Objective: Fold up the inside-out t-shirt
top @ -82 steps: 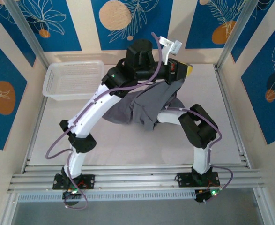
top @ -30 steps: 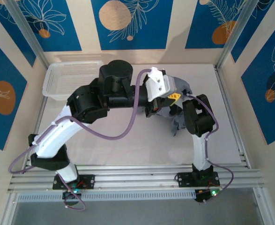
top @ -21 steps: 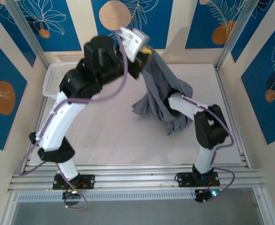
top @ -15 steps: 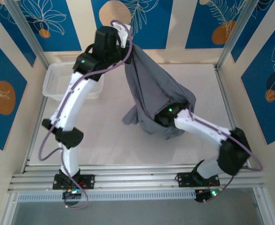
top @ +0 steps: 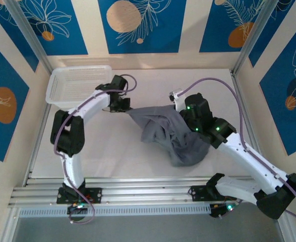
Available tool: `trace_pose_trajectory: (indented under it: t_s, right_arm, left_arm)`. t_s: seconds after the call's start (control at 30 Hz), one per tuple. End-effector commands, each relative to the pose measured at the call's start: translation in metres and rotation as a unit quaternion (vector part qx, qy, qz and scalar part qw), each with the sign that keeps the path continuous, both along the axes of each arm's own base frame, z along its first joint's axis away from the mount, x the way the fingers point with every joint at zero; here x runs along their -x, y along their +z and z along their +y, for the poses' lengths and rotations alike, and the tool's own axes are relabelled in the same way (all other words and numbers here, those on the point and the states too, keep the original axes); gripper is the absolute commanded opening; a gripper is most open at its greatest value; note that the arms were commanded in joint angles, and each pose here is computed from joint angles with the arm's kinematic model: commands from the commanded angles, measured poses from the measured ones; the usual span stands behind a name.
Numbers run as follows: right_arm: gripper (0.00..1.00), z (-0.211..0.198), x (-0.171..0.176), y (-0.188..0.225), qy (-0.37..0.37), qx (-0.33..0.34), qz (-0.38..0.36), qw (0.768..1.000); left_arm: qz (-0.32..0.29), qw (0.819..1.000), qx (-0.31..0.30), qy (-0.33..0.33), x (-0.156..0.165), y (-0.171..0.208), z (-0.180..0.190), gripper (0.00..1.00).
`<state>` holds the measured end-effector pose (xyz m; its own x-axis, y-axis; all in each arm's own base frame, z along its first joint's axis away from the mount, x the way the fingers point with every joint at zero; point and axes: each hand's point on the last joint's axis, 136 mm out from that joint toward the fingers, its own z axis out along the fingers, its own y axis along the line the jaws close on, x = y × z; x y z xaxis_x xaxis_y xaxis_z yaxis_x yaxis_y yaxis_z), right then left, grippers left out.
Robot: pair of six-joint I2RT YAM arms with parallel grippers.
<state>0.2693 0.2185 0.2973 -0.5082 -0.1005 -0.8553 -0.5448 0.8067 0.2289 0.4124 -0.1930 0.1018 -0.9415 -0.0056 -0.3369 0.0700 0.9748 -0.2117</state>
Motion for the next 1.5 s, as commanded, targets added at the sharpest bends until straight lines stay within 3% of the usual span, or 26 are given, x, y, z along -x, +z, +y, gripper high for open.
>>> trace_pose_trajectory:
  t_s: [0.0,0.1,0.2,0.3,0.37,0.47,0.53,0.6,0.7,0.77,0.83,0.9,0.93,1.23,1.33,1.4,1.43,1.47]
  right_arm:
    - [0.00,-0.016,-0.009,0.047,-0.035,-0.075,-0.048,0.995]
    - [0.00,-0.024,-0.020,0.033,-0.070,-0.076,-0.023,0.994]
    - [0.00,-0.015,-0.023,0.024,-0.058,-0.075,0.000,0.996]
    - [0.00,-0.005,-0.026,0.017,-0.047,-0.059,0.009,0.997]
    - [0.00,-0.005,-0.032,0.013,-0.061,-0.046,0.013,0.997]
    - [0.00,-0.015,-0.046,0.003,-0.116,-0.032,0.034,0.992]
    - [0.00,-0.010,-0.050,0.000,-0.118,-0.027,0.038,0.992]
    - [0.00,0.004,-0.048,0.001,-0.095,-0.025,0.022,0.995]
    - [0.00,0.015,-0.049,0.002,-0.084,-0.025,0.025,0.996]
    - [0.00,0.016,-0.052,-0.001,-0.090,-0.018,0.037,0.995]
    - [0.00,0.013,-0.054,-0.003,-0.103,-0.012,0.041,0.994]
    - [0.00,0.003,-0.058,-0.005,-0.128,-0.007,0.044,0.991]
    - [0.00,-0.002,-0.060,-0.007,-0.140,-0.008,0.049,0.989]
    - [0.00,-0.068,-0.075,0.010,-0.225,-0.077,0.083,0.968]
    - [0.00,-0.062,-0.072,0.022,-0.191,-0.097,0.073,0.974]
    - [0.00,-0.048,-0.070,0.017,-0.167,-0.099,0.082,0.977]
    - [0.00,-0.042,-0.069,0.014,-0.158,-0.095,0.083,0.979]
    - [0.00,-0.036,-0.069,0.009,-0.151,-0.087,0.080,0.981]
  left_arm:
    - [-0.070,0.996,0.031,0.050,-0.018,0.030,0.023,0.15]
    - [-0.117,0.989,0.072,0.052,-0.013,0.076,0.024,0.44]
    - [-0.191,0.970,0.147,0.028,-0.002,0.153,0.011,0.64]
    - [-0.230,0.939,0.255,-0.031,0.028,0.217,-0.019,0.70]
    - [-0.223,0.920,0.313,-0.080,0.055,0.243,-0.045,0.77]
    - [-0.192,0.894,0.373,-0.156,0.101,0.264,-0.086,0.78]
    - [-0.185,0.874,0.397,-0.211,0.131,0.270,-0.112,0.93]
    - [-0.163,0.876,0.394,-0.226,0.141,0.263,-0.127,0.99]
    - [-0.125,0.877,0.404,-0.228,0.138,0.243,-0.143,0.97]
    - [-0.101,0.864,0.424,-0.253,0.144,0.237,-0.159,0.86]
    - [-0.090,0.861,0.425,-0.265,0.149,0.230,-0.166,0.61]
    - [-0.095,0.873,0.405,-0.255,0.148,0.220,-0.161,0.17]
    - [-0.102,0.882,0.388,-0.247,0.147,0.216,-0.154,0.01]
    - [-0.103,0.954,0.250,-0.131,0.131,0.142,-0.078,0.00]
    - [-0.105,0.942,0.287,-0.138,0.134,0.140,-0.078,0.00]
    - [-0.106,0.914,0.352,-0.172,0.140,0.170,-0.100,0.00]
    - [-0.111,0.904,0.368,-0.184,0.142,0.185,-0.109,0.10]
    - [-0.123,0.898,0.375,-0.195,0.144,0.202,-0.118,0.27]
